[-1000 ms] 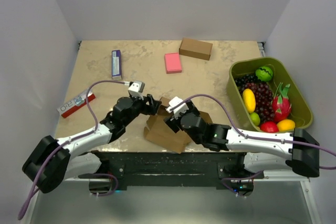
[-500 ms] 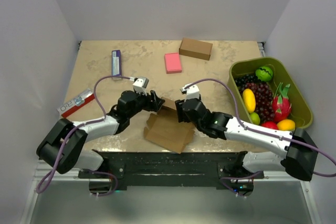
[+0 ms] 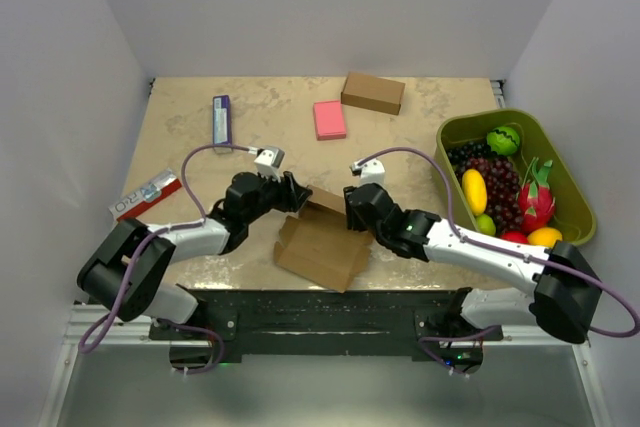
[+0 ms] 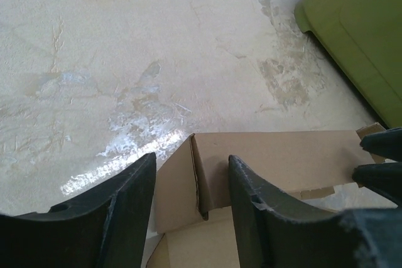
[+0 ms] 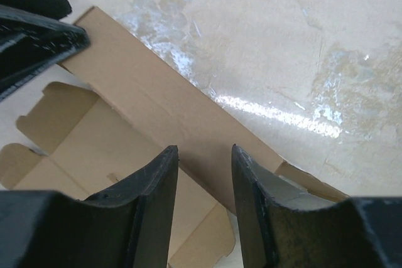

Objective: Fold the paper box

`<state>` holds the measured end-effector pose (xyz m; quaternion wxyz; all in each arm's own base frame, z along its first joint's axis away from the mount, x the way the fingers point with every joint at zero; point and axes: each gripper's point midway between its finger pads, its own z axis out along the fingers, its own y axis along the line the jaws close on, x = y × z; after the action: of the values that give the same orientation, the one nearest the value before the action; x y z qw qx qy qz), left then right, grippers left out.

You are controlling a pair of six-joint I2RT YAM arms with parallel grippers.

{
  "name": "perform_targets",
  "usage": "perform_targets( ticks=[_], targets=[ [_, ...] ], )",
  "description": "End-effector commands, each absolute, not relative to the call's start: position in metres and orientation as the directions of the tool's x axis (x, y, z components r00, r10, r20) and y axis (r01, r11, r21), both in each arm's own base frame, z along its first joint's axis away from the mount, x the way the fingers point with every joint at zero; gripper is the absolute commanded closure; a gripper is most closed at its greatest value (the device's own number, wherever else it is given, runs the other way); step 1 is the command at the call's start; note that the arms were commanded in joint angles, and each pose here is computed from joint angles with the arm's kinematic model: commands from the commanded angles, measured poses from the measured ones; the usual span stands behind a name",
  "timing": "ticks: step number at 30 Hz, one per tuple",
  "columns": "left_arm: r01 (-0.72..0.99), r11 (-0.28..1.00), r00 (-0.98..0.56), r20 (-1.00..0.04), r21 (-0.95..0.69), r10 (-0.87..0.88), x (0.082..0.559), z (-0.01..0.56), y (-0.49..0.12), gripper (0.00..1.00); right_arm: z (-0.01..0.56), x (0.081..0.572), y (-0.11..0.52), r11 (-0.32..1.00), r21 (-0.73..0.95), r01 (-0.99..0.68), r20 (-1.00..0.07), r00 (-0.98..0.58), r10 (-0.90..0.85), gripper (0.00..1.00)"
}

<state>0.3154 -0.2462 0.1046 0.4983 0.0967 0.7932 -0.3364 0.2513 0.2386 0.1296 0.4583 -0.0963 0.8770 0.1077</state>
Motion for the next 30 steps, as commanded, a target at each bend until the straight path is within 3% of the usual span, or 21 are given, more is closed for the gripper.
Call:
perform_targets(
  ticks=[1,14,16,18,24,30],
  targets=[
    [0.487,0.746,-0.482,-0.852,-0.454,-0.204,0.312,0.1,-0.243,0.5,0.114,0.25,0.239,0.962,0.106,-0.251,-0.804,-0.591,-0.065,0.59],
    [0.47,0.736,-0.51,-0.831,-0.487,-0.224,0.29,0.085,-0.233,0.57,0.11,0.251,0.244,0.959,0.105,-0.264,-0.798,-0.598,-0.077,0.59],
    [0.462,0.743,-0.496,-0.836,-0.484,-0.236,0.292,0.092,-0.23,0.57,0.117,0.25,0.247,0.955,0.122,-0.27,-0.797,-0.6,-0.068,0.57],
    [0.458,0.746,-0.481,-0.841,-0.483,-0.249,0.291,0.099,-0.228,0.56,0.128,0.249,0.249,0.951,0.149,-0.271,-0.798,-0.6,-0.046,0.5],
    [0.46,0.748,-0.469,-0.846,-0.478,-0.252,0.288,0.112,-0.224,0.46,0.162,0.246,0.249,0.927,0.266,-0.266,-0.8,-0.597,0.058,0.29],
    [0.464,0.763,-0.454,-0.861,-0.449,-0.23,0.294,0.13,-0.224,0.29,0.164,0.247,0.24,0.895,0.383,-0.227,-0.754,-0.637,0.161,0.22]
  ],
)
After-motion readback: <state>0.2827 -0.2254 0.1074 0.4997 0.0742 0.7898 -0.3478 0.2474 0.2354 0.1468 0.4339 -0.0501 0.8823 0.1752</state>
